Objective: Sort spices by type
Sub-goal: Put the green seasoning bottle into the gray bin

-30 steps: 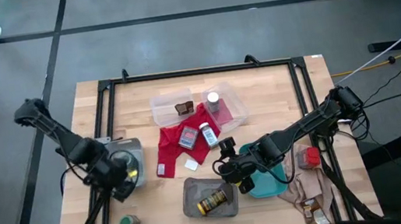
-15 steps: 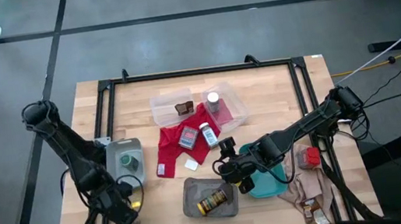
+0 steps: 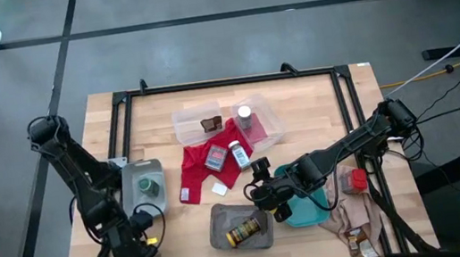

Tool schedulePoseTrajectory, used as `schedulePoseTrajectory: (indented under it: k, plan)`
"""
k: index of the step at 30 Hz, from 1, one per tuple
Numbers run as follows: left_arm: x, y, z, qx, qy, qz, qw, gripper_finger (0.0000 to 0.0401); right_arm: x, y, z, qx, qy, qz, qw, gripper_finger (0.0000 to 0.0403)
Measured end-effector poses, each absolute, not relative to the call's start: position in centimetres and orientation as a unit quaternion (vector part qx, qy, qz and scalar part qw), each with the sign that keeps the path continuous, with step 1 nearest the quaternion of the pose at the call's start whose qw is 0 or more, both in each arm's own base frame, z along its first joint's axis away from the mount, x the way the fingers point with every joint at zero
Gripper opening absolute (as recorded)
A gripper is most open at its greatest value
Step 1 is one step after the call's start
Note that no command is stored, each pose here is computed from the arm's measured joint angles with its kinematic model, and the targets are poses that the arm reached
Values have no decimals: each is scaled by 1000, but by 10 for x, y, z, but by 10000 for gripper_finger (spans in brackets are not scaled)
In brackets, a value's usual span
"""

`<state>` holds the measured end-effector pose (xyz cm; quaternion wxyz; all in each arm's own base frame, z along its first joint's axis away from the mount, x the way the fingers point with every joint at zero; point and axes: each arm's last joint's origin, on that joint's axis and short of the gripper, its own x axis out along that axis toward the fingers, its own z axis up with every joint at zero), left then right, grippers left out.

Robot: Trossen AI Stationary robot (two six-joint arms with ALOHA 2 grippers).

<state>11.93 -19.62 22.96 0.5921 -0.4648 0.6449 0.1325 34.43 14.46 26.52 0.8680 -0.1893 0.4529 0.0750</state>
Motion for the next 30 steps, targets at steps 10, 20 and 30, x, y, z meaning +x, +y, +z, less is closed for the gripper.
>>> schedulePoseTrajectory:
  k: [10,20,30]
  plan:
    - [119,-197,230,-466,637,135,599,255,344,145,265,-175,454,68,871,271]
    - [120,-198,230,-485,632,143,587,255,344,145,265,-173,454,67,871,271]
    - [124,-204,223,-479,633,148,591,255,344,145,265,-173,454,67,871,271]
